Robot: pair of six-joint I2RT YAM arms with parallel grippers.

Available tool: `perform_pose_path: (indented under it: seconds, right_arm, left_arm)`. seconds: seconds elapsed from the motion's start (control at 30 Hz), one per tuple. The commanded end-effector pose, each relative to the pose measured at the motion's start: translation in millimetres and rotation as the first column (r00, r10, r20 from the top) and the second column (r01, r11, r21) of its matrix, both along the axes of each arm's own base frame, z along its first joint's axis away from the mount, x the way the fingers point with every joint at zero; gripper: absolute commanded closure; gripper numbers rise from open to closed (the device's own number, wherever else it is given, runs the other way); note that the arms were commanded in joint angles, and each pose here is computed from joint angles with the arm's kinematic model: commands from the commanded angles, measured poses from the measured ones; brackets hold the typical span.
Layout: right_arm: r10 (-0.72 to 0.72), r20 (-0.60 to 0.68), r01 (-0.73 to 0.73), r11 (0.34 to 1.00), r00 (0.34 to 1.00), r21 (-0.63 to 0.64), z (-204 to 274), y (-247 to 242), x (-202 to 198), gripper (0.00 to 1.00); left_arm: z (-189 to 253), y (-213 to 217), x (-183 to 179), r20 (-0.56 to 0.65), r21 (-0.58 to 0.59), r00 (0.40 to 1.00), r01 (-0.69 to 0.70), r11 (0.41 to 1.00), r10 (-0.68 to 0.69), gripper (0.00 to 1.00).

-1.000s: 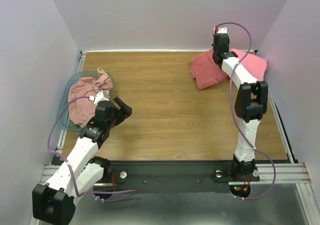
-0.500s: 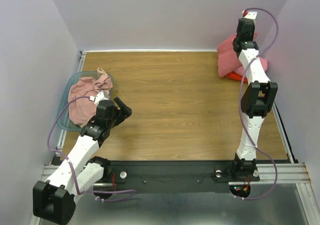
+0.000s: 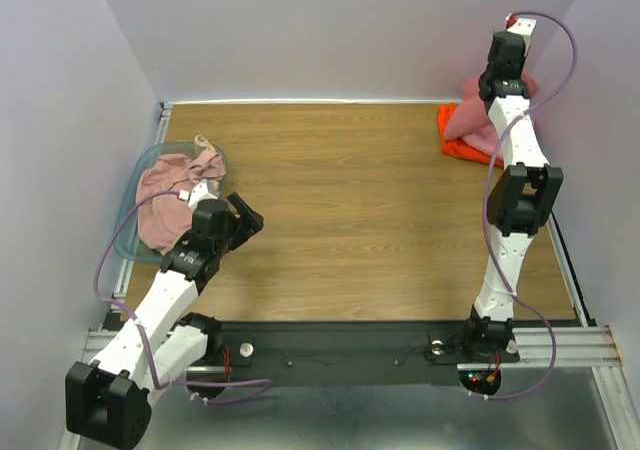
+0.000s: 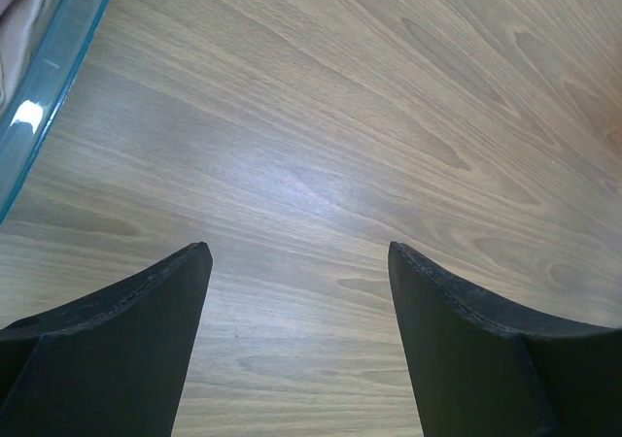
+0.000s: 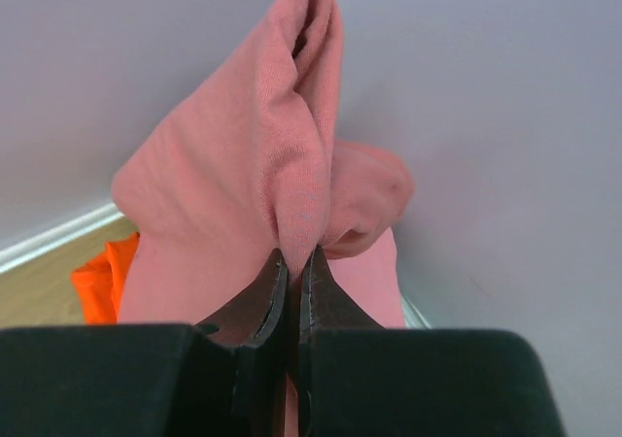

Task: Fold and stack the t-shirts
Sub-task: Neatly place the folded tshirt to the corner

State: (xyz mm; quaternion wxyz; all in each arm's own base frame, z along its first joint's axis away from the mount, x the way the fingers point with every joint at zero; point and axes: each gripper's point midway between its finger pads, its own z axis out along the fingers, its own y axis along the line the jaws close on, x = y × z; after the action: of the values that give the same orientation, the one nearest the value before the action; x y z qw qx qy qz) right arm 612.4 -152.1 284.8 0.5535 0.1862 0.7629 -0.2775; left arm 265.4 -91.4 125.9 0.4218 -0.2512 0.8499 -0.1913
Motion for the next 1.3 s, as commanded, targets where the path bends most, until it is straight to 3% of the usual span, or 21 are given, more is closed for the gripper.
perform_pose_path:
  seconds: [0.0, 0.23, 0.4, 0.43, 0.47, 0.53, 0.57, 0.6, 0.77, 0.8, 0.87, 0.93, 1.0, 1.03, 1.1, 1.13, 1.17, 1.27]
  right_arm:
    - [-0.028, 0.061, 0.027, 0.999, 0.998, 0.026, 8.7, -14.9, -4.5, 1.00]
    - [-0.088, -0.023, 0.089, 0.994, 0.996, 0.058, -44.8, -51.3, -9.6, 0.98]
    - [-0.173, -0.081, 0.176, 0.984, 0.982, 0.033, -72.3, -84.4, -20.5, 0.83]
    - [-0.203, -0.095, 0.206, 0.978, 0.975, 0.024, -79.2, -92.7, -24.8, 0.74]
    - [-0.214, -0.104, 0.218, 0.976, 0.971, 0.021, -84.2, -96.4, -26.5, 0.49]
    - [-0.233, -0.124, 0.236, 0.972, 0.965, 0.016, -93.4, -101.3, -30.5, 0.26]
    - [-0.233, -0.124, 0.237, 0.971, 0.965, 0.020, -93.4, -100.7, -31.6, 0.07]
    - [-0.220, -0.125, 0.226, 0.974, 0.968, 0.035, -96.2, -98.0, -31.5, 0.00]
    - [-0.162, -0.029, 0.165, 0.976, 0.986, 0.145, -66.5, -79.9, -33.2, 0.00]
    - [-0.150, 0.031, 0.142, 0.973, 0.988, 0.182, -41.8, -73.1, -37.4, 0.00]
    - [-0.053, 0.040, 0.041, 0.964, 0.998, 0.261, -41.3, -50.8, -39.4, 0.00]
    - [0.070, 0.135, -0.113, 0.932, 0.988, 0.345, -4.8, -17.8, -46.4, 0.00]
    - [0.130, 0.139, -0.177, 0.892, 0.982, 0.416, -10.4, 6.7, -62.4, 0.00]
    - [0.187, 0.186, -0.251, 0.868, 0.965, 0.429, 13.9, 28.0, -78.3, 0.00]
    - [0.220, 0.193, -0.287, 0.836, 0.956, 0.467, 14.2, 49.2, -101.0, 0.00]
    - [0.251, 0.148, -0.291, 0.786, 0.957, 0.546, -20.9, 72.1, -120.5, 0.00]
    - [0.287, 0.191, -0.345, 0.758, 0.939, 0.553, -4.1, 89.0, -142.3, 0.00]
    - [0.309, 0.142, -0.327, 0.707, 0.941, 0.628, -48.7, 132.3, -204.2, 0.00]
  left_arm:
    - [24.7, -6.2, 12.2, 0.081, -0.015, 0.997, 0.021, 1.000, -0.019, 0.15]
    - [27.0, -6.3, 13.7, 0.079, -0.009, 0.997, 0.022, 1.000, -0.022, 0.15]
    - [28.7, -7.8, 17.2, 0.083, -0.012, 0.996, 0.023, 1.000, -0.022, 0.15]
    - [26.9, -8.2, 17.7, 0.074, -0.010, 0.997, 0.024, 1.000, -0.023, 0.15]
    - [26.5, -8.3, 18.3, 0.073, -0.007, 0.997, 0.026, 1.000, -0.025, 0.15]
    - [26.1, -9.8, 19.7, 0.066, -0.007, 0.997, 0.030, 1.000, -0.029, 0.15]
    - [26.2, -10.0, 20.3, 0.066, -0.007, 0.997, 0.030, 1.000, -0.029, 0.15]
    - [26.5, -11.1, 20.9, 0.064, -0.007, 0.997, 0.035, 0.999, -0.034, 0.15]
    - [32.3, -14.6, 19.8, 0.075, -0.018, 0.996, 0.057, 0.998, -0.056, 0.15]
    - [33.8, -15.4, 19.0, 0.079, -0.021, 0.995, 0.062, 0.998, -0.060, 0.15]
    - [37.0, -16.7, 16.7, 0.086, -0.029, 0.994, 0.070, 0.997, -0.067, 0.15]
    - [41.1, -17.8, 14.9, 0.097, -0.037, 0.992, 0.079, 0.996, -0.075, 0.15]
    - [43.1, -18.1, 13.2, 0.097, -0.045, 0.993, 0.078, 0.996, -0.073, 0.14]
    - [44.0, -19.8, 11.6, 0.099, -0.053, 0.992, 0.086, 0.995, -0.080, 0.14]
    - [44.4, -23.0, 9.8, 0.096, -0.074, 0.992, 0.093, 0.993, -0.086, 0.14]
    - [41.7, -24.1, 8.1, 0.091, -0.084, 0.992, 0.093, 0.992, -0.085, 0.14]
    - [39.5, -27.6, 6.2, 0.085, -0.091, 0.992, 0.100, 0.991, -0.092, 0.15]
    - [38.9, -46.9, -1.6, 0.101, -0.157, 0.986, 0.150, 0.976, -0.135, 0.14]
